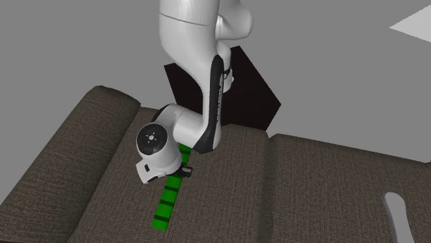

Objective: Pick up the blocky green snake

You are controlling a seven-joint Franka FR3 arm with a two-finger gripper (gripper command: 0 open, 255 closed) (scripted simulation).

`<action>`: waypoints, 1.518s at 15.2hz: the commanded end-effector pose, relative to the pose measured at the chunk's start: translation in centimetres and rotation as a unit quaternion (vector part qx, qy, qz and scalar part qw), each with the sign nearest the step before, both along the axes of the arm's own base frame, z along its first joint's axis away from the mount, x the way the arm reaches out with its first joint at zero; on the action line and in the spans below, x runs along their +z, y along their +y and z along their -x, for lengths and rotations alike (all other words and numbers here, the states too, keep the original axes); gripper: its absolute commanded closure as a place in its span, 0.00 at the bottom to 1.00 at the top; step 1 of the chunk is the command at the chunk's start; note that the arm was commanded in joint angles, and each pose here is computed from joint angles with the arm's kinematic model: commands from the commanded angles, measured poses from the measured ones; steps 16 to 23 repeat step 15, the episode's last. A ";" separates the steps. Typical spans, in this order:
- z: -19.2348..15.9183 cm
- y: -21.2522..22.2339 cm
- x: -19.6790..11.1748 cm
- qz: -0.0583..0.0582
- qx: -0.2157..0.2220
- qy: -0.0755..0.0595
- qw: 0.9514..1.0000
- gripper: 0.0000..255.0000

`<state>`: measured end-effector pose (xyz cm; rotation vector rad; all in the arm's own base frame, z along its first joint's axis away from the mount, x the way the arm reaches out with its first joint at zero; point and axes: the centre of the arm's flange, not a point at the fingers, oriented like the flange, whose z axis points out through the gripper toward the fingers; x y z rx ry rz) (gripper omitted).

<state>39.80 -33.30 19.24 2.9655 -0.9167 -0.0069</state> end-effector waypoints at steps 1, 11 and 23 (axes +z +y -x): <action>0.0 0.0 0.9 0.000 0.000 0.000 1.000 1.00; 0.0 0.0 6.2 0.000 0.000 0.000 1.000 1.00; 0.0 0.0 7.4 0.000 0.000 0.000 1.000 1.00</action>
